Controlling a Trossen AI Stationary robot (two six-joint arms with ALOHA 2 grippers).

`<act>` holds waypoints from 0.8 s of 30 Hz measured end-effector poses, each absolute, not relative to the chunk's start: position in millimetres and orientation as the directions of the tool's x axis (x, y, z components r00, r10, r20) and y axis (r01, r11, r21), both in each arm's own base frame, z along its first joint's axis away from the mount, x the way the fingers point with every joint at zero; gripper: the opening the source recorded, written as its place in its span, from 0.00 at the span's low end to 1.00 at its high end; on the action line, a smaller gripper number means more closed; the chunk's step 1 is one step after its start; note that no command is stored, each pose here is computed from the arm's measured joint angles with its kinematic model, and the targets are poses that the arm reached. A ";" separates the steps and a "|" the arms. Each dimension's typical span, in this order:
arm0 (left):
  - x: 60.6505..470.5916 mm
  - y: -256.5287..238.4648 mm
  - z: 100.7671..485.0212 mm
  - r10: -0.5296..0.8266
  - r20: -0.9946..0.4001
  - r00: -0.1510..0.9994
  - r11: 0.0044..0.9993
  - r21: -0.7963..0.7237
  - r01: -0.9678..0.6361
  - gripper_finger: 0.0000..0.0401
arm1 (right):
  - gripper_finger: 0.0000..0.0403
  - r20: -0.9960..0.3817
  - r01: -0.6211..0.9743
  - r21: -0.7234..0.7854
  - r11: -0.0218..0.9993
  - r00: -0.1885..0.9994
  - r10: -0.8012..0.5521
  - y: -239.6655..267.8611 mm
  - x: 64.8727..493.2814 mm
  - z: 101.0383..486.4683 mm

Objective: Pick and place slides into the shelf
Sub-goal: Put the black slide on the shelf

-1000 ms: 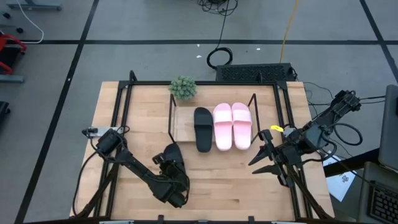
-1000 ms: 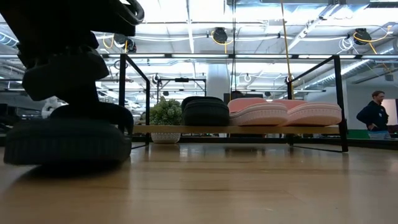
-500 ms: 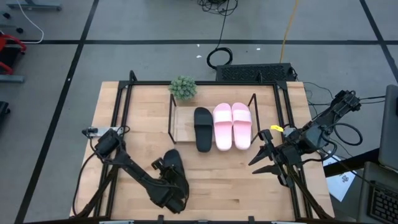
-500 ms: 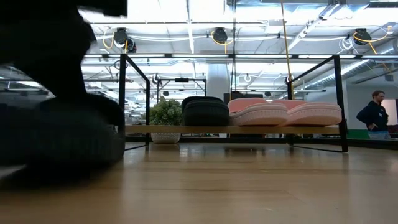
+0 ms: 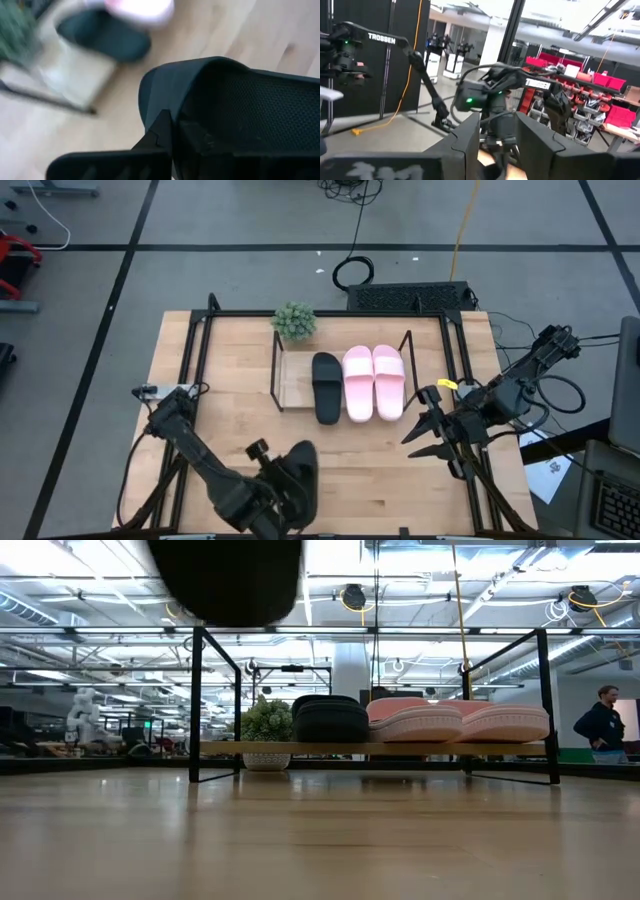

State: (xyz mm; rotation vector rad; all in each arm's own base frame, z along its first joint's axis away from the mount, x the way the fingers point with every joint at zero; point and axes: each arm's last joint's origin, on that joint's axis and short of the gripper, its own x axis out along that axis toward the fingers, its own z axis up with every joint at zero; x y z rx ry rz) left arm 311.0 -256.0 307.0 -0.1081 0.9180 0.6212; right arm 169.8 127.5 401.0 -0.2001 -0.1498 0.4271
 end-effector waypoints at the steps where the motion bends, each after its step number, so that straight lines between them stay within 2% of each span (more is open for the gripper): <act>1: 314.4 -251.9 317.4 0.457 -0.753 0.474 0.829 0.167 -0.533 0.00 | 0.28 0.114 -0.393 -0.220 0.893 0.898 0.424 127.5 169.6 402.1; 4: 328.0 -234.3 343.7 0.462 -0.712 0.528 0.852 0.190 -0.489 0.00 | 0.28 0.145 -0.387 -0.211 0.897 0.896 0.421 126.4 168.3 405.7; 8: 346.3 -202.3 361.9 0.497 -0.686 0.531 0.860 0.309 -0.405 0.00 | 0.28 0.179 -0.382 -0.199 0.902 0.891 0.417 123.2 164.3 410.5; 12: 363.8 -166.7 360.8 0.564 -0.674 0.477 0.825 0.484 -0.291 0.00 | 0.28 0.200 -0.386 -0.168 0.907 0.888 0.414 118.9 159.0 414.6; 16: 377.0 -129.9 364.0 0.648 -0.627 0.431 0.745 0.640 -0.188 0.00 | 0.28 0.214 -0.383 -0.164 0.909 0.886 0.412 116.0 155.4 417.1; 24: 391.7 -69.8 364.2 0.709 -0.626 0.326 0.695 0.700 -0.167 0.00 | 0.28 0.235 -0.377 -0.158 0.913 0.883 0.405 111.6 150.0 420.9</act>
